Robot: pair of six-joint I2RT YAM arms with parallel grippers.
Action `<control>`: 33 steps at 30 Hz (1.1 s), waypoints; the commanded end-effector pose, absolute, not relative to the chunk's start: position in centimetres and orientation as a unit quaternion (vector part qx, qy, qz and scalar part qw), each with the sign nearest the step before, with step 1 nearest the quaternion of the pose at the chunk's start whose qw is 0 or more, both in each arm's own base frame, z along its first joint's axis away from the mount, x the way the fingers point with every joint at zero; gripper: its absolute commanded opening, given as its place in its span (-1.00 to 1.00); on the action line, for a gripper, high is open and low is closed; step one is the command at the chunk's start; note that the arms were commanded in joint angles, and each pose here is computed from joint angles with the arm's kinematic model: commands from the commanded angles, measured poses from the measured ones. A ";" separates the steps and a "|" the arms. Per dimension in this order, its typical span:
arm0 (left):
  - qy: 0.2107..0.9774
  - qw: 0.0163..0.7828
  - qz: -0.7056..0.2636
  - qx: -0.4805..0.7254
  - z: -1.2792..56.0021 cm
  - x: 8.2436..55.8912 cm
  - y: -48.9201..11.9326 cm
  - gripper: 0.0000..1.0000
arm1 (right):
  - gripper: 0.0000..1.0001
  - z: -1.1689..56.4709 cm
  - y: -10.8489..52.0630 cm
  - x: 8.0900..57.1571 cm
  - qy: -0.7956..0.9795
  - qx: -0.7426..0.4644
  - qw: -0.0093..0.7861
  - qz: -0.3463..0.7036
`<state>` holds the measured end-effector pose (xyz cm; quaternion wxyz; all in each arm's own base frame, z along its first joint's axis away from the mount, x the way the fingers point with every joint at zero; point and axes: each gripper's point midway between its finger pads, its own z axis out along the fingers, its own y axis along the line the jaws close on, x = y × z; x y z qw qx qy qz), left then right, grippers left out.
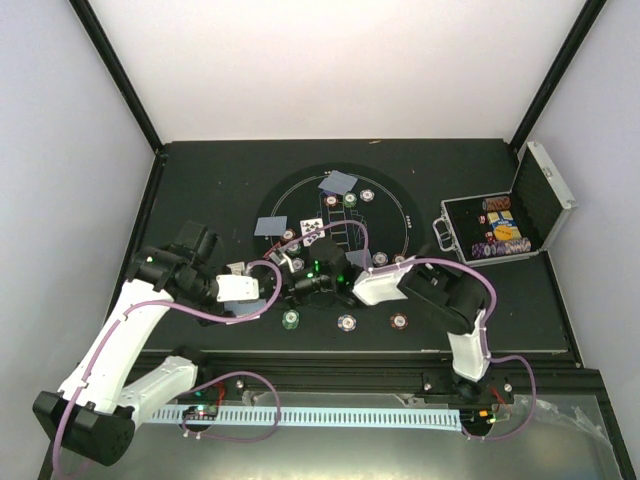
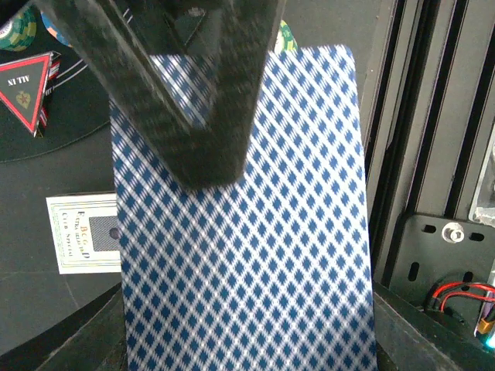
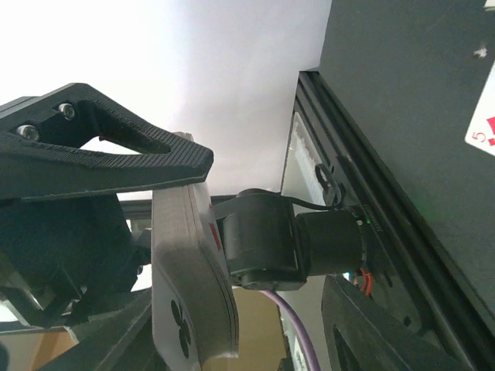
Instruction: Distribute texas hold em gaming equipment
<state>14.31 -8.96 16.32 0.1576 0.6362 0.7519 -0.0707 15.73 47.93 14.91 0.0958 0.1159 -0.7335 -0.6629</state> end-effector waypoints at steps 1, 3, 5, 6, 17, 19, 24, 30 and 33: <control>0.742 0.176 -0.075 0.643 17.3 14.5 -9.6 -0.97 | 0.02 13.3 46.4 16.3 -0.764 0.106 0.090 -0.631; 0.742 0.176 -0.077 0.642 17.3 14.5 -9.6 -0.97 | 0.01 14.1 46.4 16.3 -0.758 0.112 0.085 -0.637; 0.743 0.176 -0.078 0.641 17.3 14.6 -9.7 -0.97 | -0.04 15.1 46.3 16.2 -0.752 0.114 0.081 -0.644; 0.743 0.176 -0.079 0.641 17.2 14.6 -9.7 -0.97 | -0.11 15.5 46.2 16.2 -0.750 0.114 0.079 -0.647; 0.742 0.176 -0.077 0.642 17.0 14.5 -9.6 -0.97 | -0.83 18.1 45.5 15.7 -0.745 0.122 0.071 -0.652; 0.742 0.177 -0.076 0.642 17.1 14.5 -9.6 -0.97 | -0.94 18.3 45.2 15.7 -0.746 0.125 0.073 -0.650; 0.742 0.177 -0.075 0.643 17.1 14.4 -9.5 -0.97 | -0.98 18.2 43.2 17.5 -0.771 0.128 0.052 -0.622; 0.743 0.176 -0.078 0.640 17.2 14.4 -9.6 -0.97 | -0.98 17.0 37.7 24.0 -0.855 0.159 -0.029 -0.493; 0.744 0.176 -0.078 0.640 17.2 14.4 -9.6 -0.97 | -0.98 15.0 33.7 29.2 -0.924 0.178 -0.112 -0.320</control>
